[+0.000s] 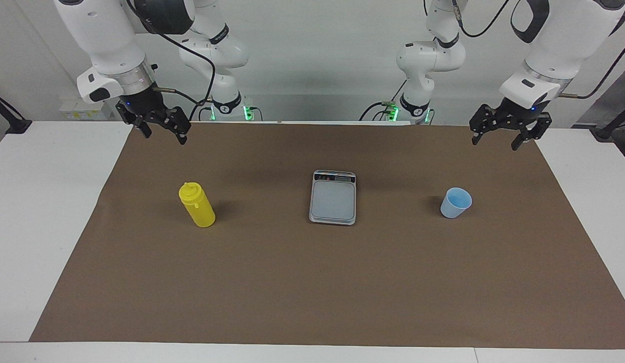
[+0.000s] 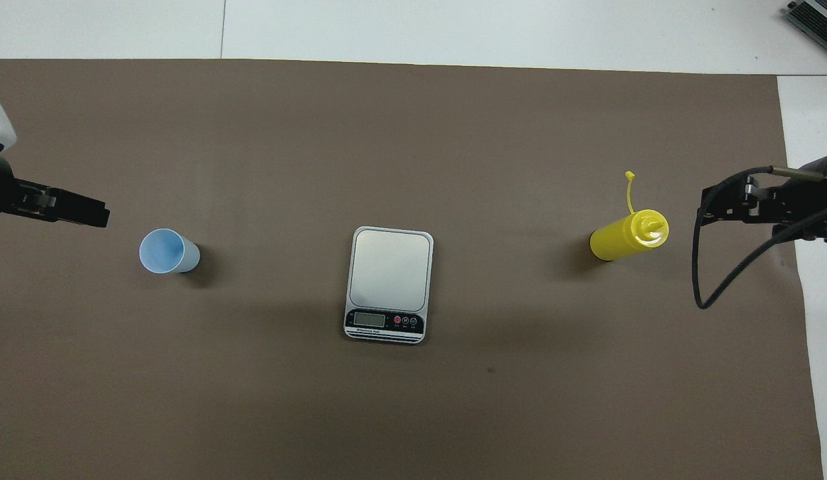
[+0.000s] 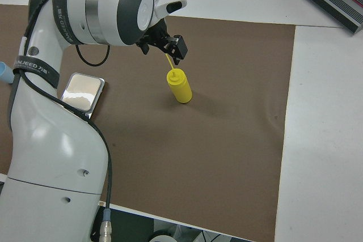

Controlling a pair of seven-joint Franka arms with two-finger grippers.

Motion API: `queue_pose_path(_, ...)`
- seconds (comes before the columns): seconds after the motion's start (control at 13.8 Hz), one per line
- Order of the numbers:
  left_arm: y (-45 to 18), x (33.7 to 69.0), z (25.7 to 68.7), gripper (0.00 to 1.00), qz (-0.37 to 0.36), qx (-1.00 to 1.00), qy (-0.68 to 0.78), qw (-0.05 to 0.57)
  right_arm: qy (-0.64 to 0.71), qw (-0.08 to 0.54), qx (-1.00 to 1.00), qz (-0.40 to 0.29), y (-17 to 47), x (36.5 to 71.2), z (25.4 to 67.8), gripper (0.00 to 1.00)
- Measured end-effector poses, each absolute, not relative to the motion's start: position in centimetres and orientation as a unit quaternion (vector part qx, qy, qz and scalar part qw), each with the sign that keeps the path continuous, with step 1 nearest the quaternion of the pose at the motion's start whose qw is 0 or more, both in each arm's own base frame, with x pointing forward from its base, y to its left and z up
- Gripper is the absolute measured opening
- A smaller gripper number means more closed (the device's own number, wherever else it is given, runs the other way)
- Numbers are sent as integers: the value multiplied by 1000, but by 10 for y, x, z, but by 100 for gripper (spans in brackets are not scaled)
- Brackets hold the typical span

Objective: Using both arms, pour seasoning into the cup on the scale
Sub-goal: 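Reach the left gripper to the light-blue cup and grasp it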

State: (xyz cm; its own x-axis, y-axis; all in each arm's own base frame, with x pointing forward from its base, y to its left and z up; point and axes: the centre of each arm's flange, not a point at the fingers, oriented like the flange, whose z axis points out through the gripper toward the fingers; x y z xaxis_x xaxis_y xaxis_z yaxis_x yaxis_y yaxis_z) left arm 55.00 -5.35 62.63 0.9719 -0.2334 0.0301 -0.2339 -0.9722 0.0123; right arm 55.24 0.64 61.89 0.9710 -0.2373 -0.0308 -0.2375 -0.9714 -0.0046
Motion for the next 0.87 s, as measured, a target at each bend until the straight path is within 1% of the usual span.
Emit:
queue_pose_path(0.65, -49, 545, 617, 100, 1, 994, -114, 8, 120, 4, -993, 15, 6, 552, 619, 100)
queue_pose_path(0.87, -28, 545, 594, 100, 13, 996, -93, 7, 122, 4, -992, 15, 4, 552, 619, 100)
